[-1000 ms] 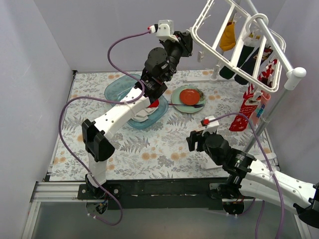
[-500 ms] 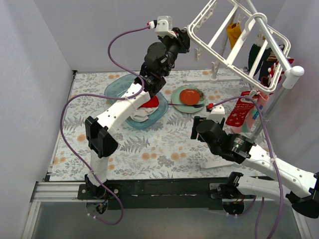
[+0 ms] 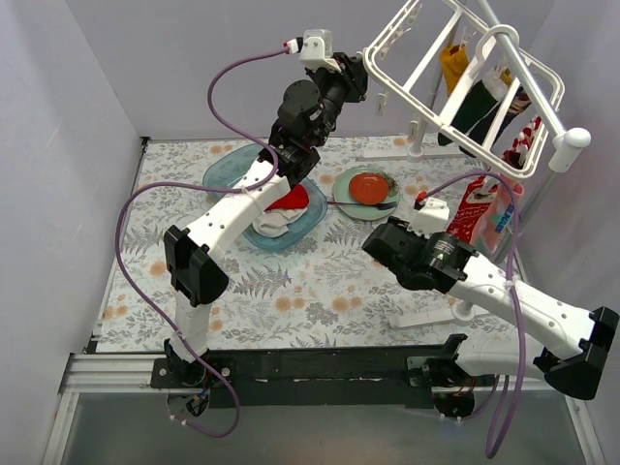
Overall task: Remove the socks clipped to the hanger
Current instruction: Remove the sock from the hanger.
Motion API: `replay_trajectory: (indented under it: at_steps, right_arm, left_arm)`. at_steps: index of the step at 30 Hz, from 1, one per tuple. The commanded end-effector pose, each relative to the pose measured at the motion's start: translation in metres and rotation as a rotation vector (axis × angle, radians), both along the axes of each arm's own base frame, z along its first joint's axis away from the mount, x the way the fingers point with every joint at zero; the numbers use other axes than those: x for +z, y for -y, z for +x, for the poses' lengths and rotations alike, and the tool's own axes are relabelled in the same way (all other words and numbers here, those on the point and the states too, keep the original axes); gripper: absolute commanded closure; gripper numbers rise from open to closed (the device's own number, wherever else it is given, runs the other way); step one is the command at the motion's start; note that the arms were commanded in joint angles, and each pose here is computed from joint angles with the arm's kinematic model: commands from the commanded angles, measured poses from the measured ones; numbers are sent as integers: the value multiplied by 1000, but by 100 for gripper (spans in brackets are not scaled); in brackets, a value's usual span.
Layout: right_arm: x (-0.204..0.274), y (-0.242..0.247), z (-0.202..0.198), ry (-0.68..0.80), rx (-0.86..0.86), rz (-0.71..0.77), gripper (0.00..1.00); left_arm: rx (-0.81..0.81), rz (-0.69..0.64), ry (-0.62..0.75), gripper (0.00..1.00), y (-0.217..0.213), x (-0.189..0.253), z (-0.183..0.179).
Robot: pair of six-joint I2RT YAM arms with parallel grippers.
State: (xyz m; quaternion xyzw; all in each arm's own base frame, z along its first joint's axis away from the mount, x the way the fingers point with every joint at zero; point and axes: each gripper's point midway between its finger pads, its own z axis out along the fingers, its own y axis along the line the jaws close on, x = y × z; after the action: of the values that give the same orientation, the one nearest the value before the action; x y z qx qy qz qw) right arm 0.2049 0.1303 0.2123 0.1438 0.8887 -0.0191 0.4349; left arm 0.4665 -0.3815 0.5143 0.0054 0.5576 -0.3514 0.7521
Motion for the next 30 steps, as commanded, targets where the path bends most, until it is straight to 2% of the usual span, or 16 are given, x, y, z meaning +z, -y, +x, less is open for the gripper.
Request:
replay_trajectory:
  at_steps: [1, 6, 11, 17, 30]
  right_arm:
    - [4, 26, -4, 24, -135, -57, 7]
    - [-4, 43, 1, 91, -188, -118, 1]
    - [4, 57, 11, 184, -219, -204, 2]
    - [-3, 82, 27, 135, -322, -326, 2]
    - [-12, 110, 48, 133, -444, -500, 2]
  left_arm:
    - [39, -27, 21, 100, -21, 20, 3]
    - [41, -24, 22, 100, -24, 21, 3]
    - [41, -27, 19, 100, -27, 21, 4]
    - [43, -26, 18, 100, -29, 20, 6]
    - [32, -24, 9, 100, -28, 14, 10]
